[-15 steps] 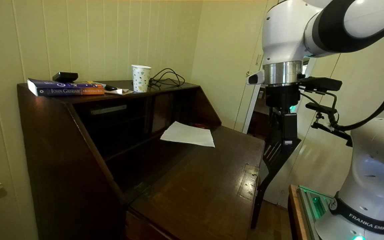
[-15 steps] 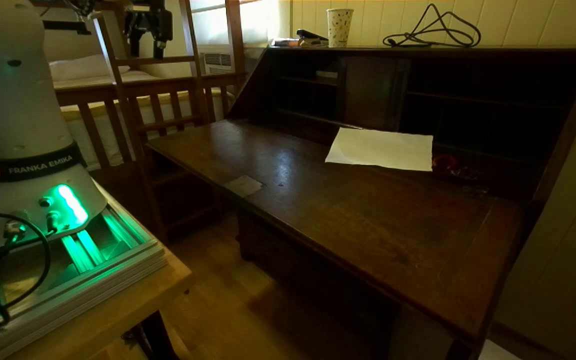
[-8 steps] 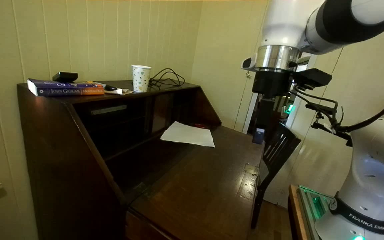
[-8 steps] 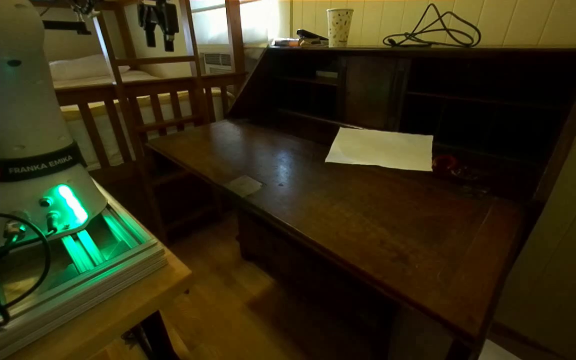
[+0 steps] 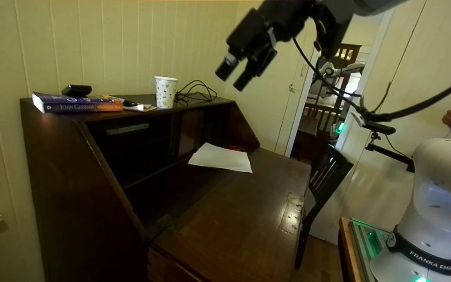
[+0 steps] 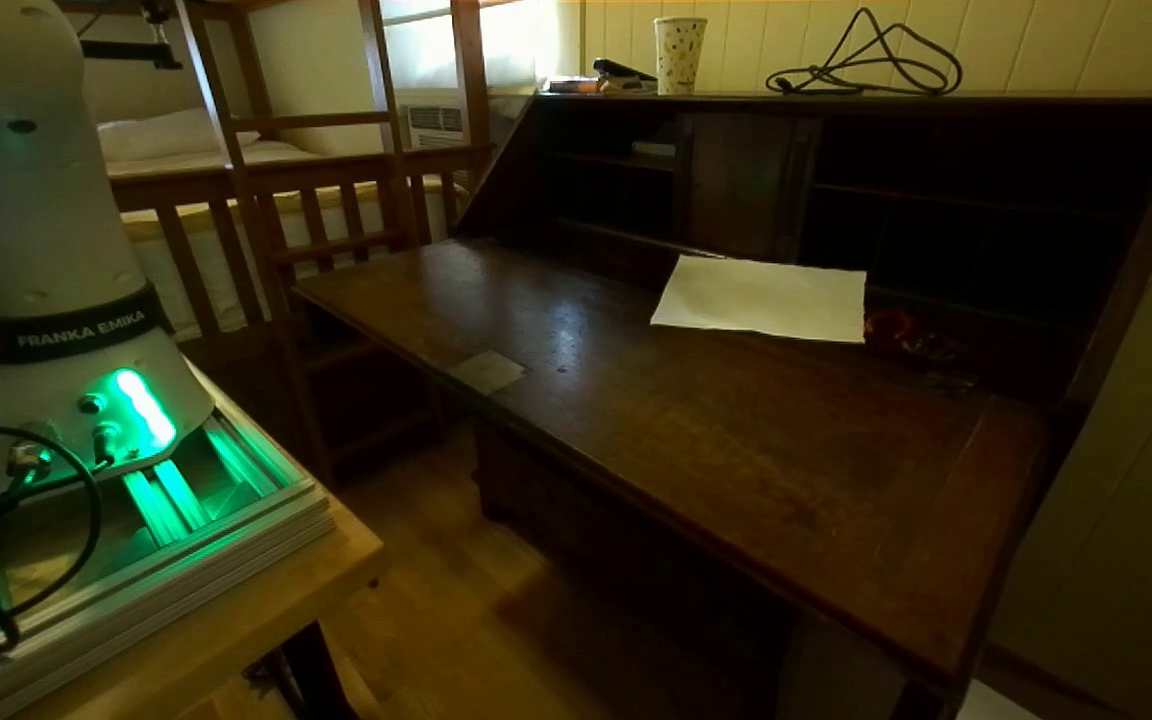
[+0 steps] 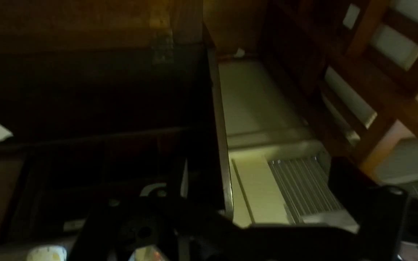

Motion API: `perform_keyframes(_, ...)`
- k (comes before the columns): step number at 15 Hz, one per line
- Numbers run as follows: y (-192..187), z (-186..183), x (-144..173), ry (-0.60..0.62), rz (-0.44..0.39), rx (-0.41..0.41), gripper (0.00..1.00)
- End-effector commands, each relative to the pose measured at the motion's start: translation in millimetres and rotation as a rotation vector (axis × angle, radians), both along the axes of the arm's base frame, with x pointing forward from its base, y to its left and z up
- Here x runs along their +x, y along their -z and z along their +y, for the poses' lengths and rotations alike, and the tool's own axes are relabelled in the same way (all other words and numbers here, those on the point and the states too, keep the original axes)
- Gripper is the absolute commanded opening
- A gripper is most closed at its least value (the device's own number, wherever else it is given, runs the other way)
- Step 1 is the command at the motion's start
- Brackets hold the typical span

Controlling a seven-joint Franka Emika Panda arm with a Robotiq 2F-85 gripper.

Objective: Take the book off of the shelf and place it the desk

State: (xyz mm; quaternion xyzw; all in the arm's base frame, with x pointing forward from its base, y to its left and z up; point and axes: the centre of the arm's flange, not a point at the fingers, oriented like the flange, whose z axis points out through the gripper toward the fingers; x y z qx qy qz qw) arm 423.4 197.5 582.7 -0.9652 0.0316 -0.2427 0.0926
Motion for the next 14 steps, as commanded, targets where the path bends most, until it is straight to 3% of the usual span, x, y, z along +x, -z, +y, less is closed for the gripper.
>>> perform_keyframes(1,-62,20,69,0.005,-0.153,-0.063,1.0)
perform_keyframes(4,-104,10,108,0.063,-0.199,-0.104,1.0)
perform_keyframes(5,-76,-3,65,0.027,-0.197,-0.09,1.0)
perform_keyframes(11,-74,-1,71,0.022,-0.19,-0.089,1.0)
perform_keyframes(14,-82,0,112,0.178,-0.306,-0.195,1.0)
